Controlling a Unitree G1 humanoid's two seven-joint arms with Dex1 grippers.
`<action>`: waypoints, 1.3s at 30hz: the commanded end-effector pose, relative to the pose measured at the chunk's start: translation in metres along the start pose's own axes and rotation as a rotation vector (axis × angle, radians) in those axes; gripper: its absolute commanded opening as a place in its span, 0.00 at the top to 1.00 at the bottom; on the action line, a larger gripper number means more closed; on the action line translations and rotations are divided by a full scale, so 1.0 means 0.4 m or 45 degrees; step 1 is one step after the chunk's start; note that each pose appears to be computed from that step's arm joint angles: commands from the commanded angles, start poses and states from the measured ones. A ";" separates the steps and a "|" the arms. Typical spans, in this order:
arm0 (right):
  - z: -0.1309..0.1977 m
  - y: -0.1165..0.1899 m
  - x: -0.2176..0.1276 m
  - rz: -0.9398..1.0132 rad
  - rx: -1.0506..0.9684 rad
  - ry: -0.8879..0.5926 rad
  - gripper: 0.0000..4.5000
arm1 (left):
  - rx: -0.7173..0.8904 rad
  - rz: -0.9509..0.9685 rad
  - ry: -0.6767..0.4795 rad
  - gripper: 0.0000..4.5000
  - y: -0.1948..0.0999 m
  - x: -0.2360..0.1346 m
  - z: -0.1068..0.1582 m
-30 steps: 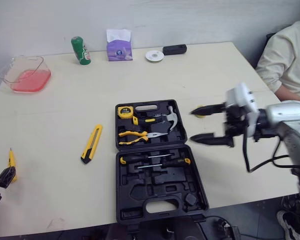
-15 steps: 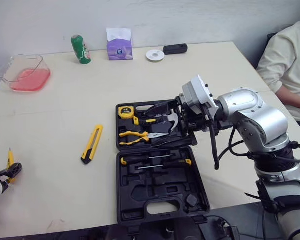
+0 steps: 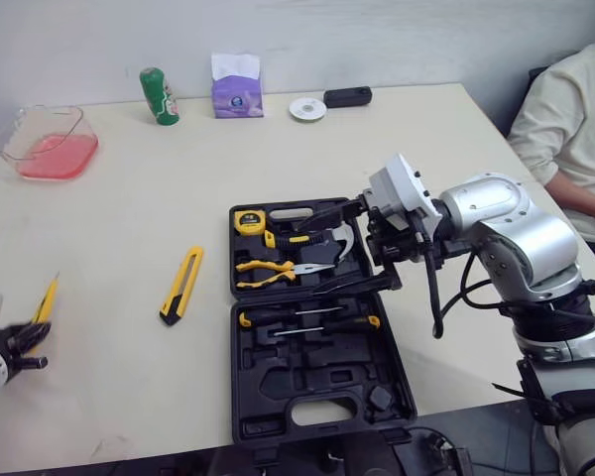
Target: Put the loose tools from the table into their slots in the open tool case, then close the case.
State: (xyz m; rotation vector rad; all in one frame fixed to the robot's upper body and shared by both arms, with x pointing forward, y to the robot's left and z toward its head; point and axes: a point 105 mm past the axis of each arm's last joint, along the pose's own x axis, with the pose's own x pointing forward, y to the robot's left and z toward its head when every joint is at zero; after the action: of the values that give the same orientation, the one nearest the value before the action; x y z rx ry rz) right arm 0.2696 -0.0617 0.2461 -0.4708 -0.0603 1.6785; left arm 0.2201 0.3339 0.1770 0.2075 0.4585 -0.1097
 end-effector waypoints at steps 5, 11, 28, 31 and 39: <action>-0.042 0.111 -0.081 -0.020 0.159 0.141 0.00 | 0.592 -1.013 -0.046 0.88 -0.367 0.013 0.128; -0.076 0.182 -0.100 -0.062 0.280 0.238 0.00 | 0.741 -1.296 0.004 0.88 -0.467 0.045 0.126; -0.142 0.252 -0.111 -0.236 0.495 0.331 0.00 | 0.848 -1.443 0.216 0.88 -0.594 0.143 0.034; -0.153 0.249 -0.115 -0.243 0.501 0.349 0.00 | 0.883 -1.451 0.209 0.88 -0.598 0.138 0.035; -0.166 0.248 -0.118 -0.234 0.512 0.362 0.00 | 1.000 -1.446 0.170 0.88 -0.600 0.140 0.033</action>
State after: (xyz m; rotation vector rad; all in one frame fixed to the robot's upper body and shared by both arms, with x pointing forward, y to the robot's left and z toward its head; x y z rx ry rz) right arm 0.2050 -0.1390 0.1657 -0.3572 0.4304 1.3739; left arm 0.2455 0.0962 0.1269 0.6904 0.5889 -1.3773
